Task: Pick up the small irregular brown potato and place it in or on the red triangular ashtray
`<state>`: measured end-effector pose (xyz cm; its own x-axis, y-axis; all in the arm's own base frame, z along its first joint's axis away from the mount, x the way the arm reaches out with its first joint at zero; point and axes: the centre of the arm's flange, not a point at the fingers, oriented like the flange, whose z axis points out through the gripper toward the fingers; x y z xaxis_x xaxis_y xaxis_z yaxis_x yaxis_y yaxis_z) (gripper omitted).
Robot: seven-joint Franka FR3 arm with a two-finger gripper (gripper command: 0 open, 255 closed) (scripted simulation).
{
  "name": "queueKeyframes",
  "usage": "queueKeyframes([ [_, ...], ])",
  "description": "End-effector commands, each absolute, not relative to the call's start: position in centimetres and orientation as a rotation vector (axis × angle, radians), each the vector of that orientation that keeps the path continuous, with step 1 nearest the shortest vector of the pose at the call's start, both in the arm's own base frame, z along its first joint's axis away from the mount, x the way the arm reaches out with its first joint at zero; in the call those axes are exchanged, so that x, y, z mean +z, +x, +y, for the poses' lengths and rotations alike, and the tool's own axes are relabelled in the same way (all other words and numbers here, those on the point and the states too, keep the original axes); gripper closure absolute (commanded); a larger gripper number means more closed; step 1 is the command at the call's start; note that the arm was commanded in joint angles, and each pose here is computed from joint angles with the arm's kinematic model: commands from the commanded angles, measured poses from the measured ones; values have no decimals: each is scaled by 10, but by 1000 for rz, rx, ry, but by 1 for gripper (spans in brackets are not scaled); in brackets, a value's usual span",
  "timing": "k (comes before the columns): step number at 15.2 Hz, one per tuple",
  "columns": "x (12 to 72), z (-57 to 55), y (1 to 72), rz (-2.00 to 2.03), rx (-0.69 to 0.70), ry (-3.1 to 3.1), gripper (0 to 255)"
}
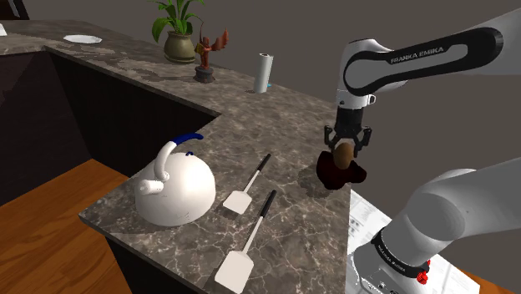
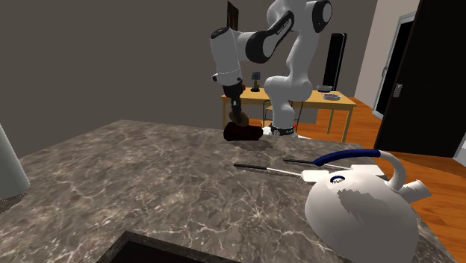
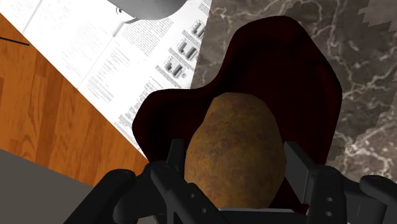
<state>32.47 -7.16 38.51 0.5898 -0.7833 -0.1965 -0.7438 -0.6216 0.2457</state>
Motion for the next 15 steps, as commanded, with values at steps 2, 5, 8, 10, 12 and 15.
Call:
queueKeyframes([
  [2, 371, -71, 324, -1293, -432, 2677, 255],
  [5, 371, -71, 324, -1293, -432, 2677, 255],
  [8, 371, -71, 324, -1293, -432, 2677, 255],
  [10, 371, -71, 324, -1293, -432, 2677, 255],
  [12, 371, -71, 324, -1293, -432, 2677, 0],
  [15, 371, -71, 324, -1293, -432, 2677, 0],
])
